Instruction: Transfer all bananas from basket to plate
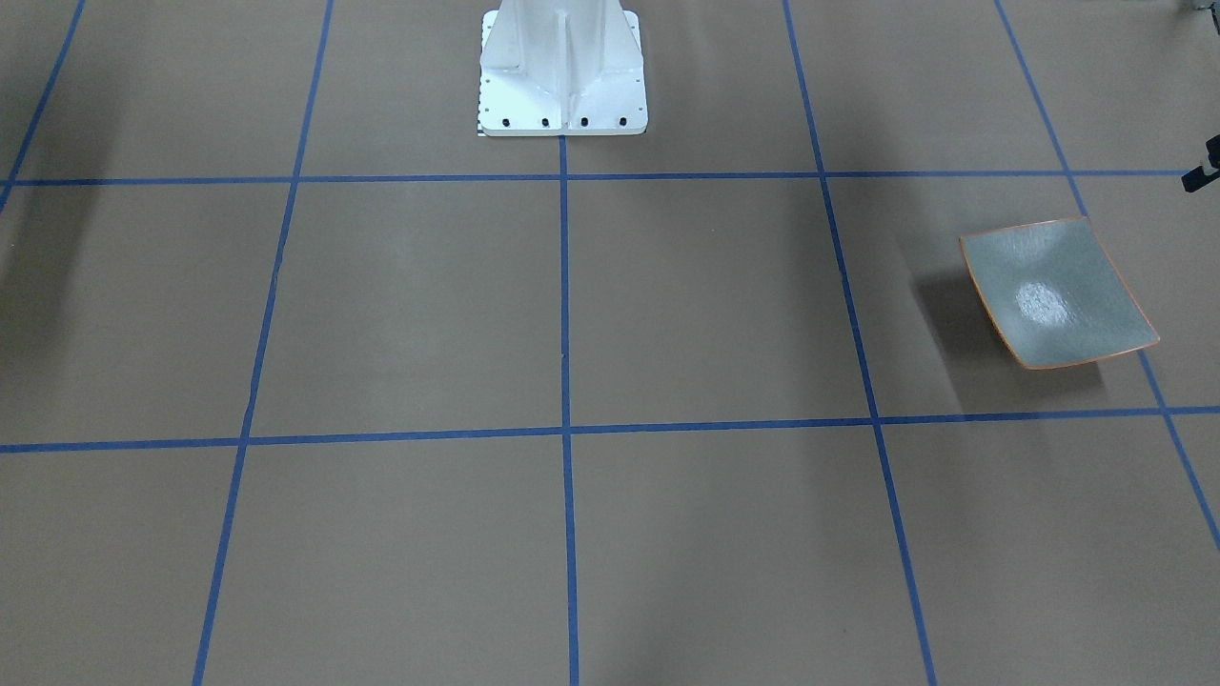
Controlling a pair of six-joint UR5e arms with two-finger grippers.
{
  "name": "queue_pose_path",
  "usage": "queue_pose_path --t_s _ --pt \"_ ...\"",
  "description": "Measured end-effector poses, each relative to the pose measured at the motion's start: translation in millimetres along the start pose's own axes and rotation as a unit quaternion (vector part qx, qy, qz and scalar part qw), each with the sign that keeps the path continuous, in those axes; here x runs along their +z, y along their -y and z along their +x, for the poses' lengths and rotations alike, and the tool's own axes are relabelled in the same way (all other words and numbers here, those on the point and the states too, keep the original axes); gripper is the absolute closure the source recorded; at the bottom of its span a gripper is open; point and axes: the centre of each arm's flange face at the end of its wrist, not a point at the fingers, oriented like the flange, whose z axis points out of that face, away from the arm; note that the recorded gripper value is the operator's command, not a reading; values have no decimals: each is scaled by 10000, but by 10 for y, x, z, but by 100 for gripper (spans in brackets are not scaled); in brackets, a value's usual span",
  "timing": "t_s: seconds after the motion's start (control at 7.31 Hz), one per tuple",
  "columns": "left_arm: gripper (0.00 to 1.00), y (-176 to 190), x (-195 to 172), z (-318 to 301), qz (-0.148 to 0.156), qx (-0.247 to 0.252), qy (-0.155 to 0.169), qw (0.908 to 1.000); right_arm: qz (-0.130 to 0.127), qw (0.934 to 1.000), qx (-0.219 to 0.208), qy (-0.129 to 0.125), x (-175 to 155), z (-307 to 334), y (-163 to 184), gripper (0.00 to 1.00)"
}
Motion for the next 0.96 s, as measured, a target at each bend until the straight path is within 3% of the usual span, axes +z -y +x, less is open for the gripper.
queue_pose_path --t_s 0.27,0.41,0.68,0.96 --pt "0 -18 49 -70 -48 -89 -32 9999 190 9986 -486 -59 82 35 -140 2" --pt "0 -25 69 -99 -67 -121 -37 9999 143 9925 -1205 -118 148 87 -177 2" --pt "0 -31 92 -134 -90 -155 -42 9998 -160 9609 -2761 -128 428 289 -302 2" --pt "0 -33 112 -163 -107 -183 -54 9998 -452 9314 -3610 -142 656 481 -355 3"
